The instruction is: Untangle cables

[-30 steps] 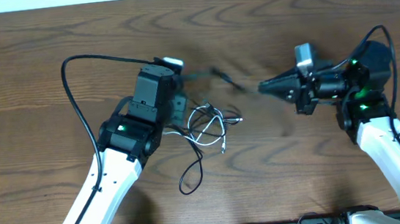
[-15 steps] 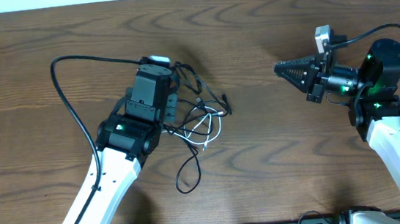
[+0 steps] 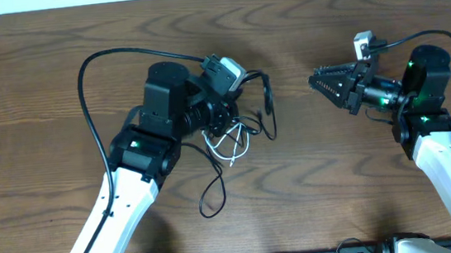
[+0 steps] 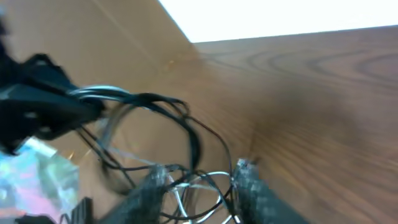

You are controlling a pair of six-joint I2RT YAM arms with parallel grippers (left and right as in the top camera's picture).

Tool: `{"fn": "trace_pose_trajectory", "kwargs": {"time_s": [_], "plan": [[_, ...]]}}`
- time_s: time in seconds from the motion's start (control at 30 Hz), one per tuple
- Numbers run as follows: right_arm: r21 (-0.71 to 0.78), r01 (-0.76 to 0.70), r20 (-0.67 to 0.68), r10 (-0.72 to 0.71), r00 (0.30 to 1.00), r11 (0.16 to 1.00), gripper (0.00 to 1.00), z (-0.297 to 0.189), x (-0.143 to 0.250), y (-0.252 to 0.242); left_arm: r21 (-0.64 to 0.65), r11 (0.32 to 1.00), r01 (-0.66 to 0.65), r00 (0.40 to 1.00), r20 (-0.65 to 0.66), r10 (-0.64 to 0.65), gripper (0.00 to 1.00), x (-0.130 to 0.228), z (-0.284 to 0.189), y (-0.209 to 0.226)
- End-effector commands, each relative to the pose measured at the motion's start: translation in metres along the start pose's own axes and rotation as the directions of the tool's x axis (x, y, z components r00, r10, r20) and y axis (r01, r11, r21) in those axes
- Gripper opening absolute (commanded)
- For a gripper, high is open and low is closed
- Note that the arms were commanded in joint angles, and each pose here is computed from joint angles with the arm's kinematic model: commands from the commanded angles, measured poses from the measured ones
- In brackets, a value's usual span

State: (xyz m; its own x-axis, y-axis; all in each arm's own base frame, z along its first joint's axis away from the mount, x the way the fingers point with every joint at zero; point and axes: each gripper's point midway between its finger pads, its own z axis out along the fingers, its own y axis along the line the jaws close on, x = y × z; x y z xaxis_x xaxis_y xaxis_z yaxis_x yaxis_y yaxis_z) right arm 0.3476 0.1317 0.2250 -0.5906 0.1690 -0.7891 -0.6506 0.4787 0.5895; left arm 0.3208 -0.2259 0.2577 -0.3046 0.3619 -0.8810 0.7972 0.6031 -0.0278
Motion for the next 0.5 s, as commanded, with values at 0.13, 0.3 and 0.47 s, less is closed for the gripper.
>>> {"fn": "trace_pose_trajectory", "kwargs": {"time_s": [0.13,0.3,0.47], "plan": [[0.047,0.036,0.003,-0.036,0.999,0.998,0.69,0.001,0.0,-0.008,0.021,0.989,-0.143,0.966,0.221,0.135,0.08,-0.059,-0.04,-0.021],[0.035,0.034,-0.001,-0.034,0.999,0.999,0.99,0.001,0.001,-0.006,-0.001,0.985,-0.172,0.948,0.273,0.166,0.07,-0.073,-0.055,-0.026],[0.015,0.036,-0.005,-0.036,0.999,0.999,0.99,0.001,0.001,-0.002,0.036,0.982,-0.188,0.942,0.289,0.169,0.07,-0.075,-0.057,-0.033]]}}
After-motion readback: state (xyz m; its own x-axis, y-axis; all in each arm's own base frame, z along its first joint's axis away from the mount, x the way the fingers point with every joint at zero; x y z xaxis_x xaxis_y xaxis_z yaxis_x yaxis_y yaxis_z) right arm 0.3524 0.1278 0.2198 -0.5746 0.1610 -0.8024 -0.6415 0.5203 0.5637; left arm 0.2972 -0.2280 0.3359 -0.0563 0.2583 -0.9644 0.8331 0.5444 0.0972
